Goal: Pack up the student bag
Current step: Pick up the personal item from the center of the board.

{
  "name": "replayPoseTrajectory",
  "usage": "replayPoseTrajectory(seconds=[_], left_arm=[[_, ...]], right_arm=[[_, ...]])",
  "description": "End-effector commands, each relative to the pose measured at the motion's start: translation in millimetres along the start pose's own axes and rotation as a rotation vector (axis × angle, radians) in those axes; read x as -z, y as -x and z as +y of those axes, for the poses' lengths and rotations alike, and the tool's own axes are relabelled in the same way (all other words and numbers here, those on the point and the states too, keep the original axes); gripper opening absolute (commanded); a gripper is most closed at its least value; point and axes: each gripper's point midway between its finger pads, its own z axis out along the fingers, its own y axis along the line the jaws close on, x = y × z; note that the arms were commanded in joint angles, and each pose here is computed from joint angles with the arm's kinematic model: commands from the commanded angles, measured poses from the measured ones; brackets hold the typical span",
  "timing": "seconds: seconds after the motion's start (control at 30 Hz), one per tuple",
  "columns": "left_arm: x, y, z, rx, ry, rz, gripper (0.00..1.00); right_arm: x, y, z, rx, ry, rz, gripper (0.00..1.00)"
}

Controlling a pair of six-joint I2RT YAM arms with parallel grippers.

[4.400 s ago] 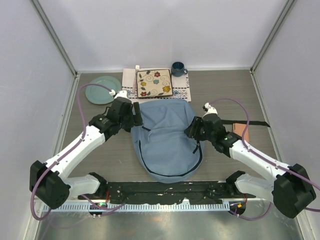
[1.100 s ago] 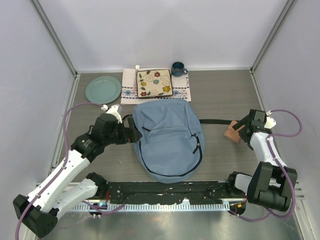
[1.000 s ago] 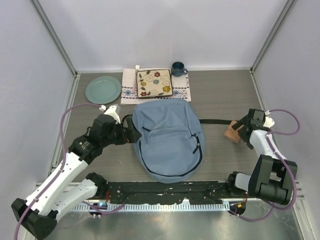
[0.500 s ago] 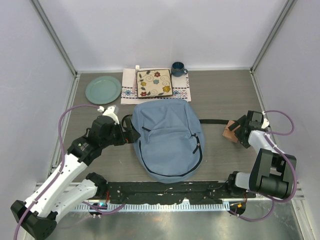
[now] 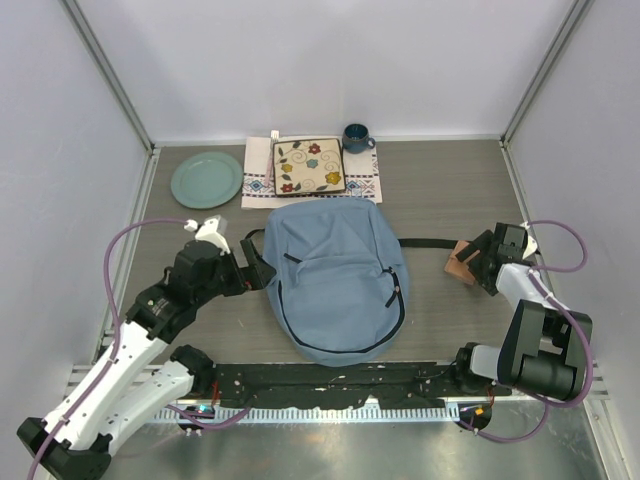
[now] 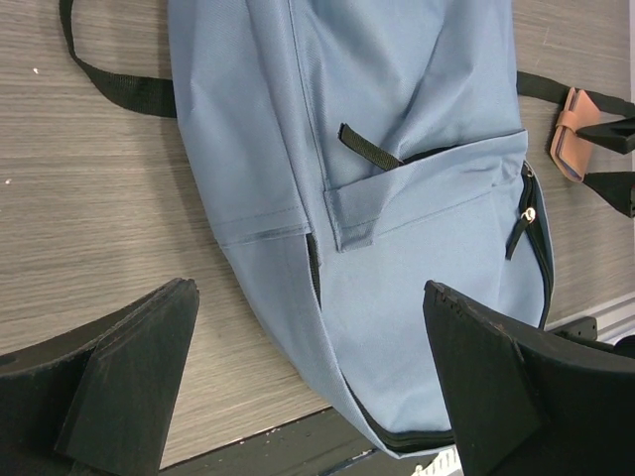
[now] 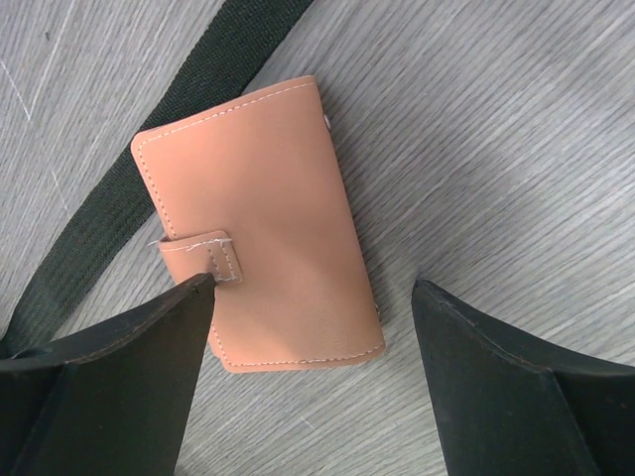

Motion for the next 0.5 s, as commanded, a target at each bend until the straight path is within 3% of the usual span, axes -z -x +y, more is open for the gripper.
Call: replayPoseTrajectory(seconds=[0.0,0.3,0.47], left_arm=[[1.3,2.5,1.0,0.02,0.0,-0.021,1.0],[1.9,0.2,1.5,0.036,-0.014,-0.033,0.99],[0.9,0.1,-1.1,0.04,-0.024,-0.029,1.0]], right_arm=[[0.7,-13.1,4.4,0.006,0.047,0.051,0.86],[-2.0,-31.5,16.8,0.026,0.138,0.136,0.92],[-9.0,-42.2,15.1,0.024,0.136,0.186,0.82]])
